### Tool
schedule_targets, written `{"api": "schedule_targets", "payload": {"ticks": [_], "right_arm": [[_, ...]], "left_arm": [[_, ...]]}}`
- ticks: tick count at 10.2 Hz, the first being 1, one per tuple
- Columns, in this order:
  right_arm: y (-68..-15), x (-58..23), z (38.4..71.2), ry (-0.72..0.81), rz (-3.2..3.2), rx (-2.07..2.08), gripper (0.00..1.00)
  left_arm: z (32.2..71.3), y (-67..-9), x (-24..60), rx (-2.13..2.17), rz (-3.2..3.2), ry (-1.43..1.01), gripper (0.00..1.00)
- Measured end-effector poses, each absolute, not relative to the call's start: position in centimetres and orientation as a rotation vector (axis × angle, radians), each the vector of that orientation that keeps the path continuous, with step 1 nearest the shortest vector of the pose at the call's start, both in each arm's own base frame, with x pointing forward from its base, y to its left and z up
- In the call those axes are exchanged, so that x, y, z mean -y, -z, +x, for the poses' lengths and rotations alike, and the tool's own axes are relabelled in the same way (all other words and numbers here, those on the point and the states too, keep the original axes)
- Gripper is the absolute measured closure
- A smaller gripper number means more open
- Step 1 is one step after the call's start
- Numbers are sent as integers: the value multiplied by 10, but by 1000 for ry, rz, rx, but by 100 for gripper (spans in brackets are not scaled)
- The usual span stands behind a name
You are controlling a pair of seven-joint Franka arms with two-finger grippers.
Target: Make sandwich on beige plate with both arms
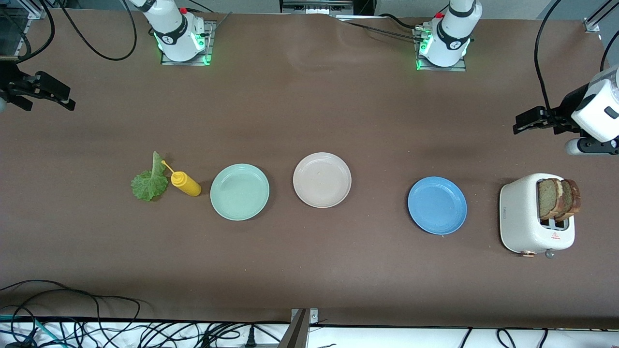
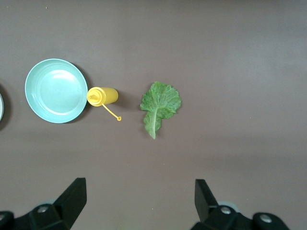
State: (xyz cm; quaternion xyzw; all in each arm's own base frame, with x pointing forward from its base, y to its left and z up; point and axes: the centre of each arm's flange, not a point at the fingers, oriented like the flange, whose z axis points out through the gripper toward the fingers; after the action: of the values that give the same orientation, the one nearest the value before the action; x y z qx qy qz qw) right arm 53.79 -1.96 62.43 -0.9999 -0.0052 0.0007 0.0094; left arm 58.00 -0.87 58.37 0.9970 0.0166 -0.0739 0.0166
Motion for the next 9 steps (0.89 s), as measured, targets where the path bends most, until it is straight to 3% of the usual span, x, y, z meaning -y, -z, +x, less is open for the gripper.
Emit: {"api": "schedule_targets", "payload": {"ticks": [9], "right_arm": [[-624,20,538,-2,-3123,16,0]], "left_arm": [[582,-603,4,-63,3102,161,0]]}}
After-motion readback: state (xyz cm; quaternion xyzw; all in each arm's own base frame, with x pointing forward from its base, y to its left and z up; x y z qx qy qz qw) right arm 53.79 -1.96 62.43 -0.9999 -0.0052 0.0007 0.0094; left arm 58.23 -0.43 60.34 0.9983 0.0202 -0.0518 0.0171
